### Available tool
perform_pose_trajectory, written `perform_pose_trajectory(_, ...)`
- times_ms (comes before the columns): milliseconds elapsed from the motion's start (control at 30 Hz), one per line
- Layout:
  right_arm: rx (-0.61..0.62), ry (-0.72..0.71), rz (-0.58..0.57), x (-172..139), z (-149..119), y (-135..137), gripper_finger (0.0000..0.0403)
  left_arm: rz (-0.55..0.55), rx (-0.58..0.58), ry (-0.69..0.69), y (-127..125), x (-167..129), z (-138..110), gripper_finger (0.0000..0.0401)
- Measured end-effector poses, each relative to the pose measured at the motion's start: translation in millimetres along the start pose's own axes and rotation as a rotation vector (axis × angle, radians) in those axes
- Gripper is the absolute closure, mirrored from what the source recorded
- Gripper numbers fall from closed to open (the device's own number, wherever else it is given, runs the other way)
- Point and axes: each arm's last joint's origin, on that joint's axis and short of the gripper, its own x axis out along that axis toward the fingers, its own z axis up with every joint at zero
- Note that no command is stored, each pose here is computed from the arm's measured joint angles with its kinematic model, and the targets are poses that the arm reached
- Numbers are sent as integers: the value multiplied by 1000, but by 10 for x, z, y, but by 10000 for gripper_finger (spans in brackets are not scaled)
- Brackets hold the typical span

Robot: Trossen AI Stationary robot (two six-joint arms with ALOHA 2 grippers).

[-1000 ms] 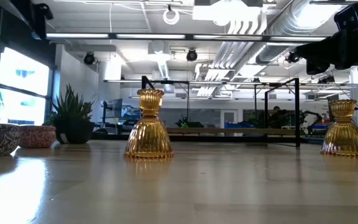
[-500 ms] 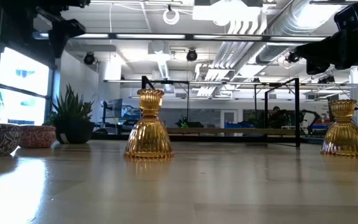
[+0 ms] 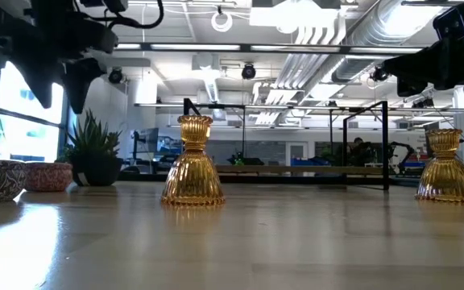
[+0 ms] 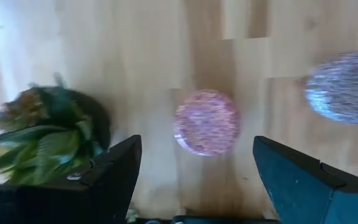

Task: Pick & Place candle stick holders
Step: Put the pink patterned scented candle on the shelf

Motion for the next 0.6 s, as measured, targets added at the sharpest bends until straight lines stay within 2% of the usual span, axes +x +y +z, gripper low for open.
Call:
perform_pose_trajectory(133,0,0,0,0,1,0,402,15,-24,-17,5,5,16,75)
perform_pose_trajectory(300,0,0,0,0,0,0,402,37,-67,-14,11,5,13,24)
perform_pose_trajectory(400,0,0,1,0,0,0,402,-43,-59,-16,-13,6,12,5)
perform_pose_trajectory(533,0,0,0,0,1,0,402,-199,-29,-26,-57,0,13,18)
perform_pose_trajectory(600,0,0,0,0,0,0,402,-241,-8,-32,-69,-3,15,21)
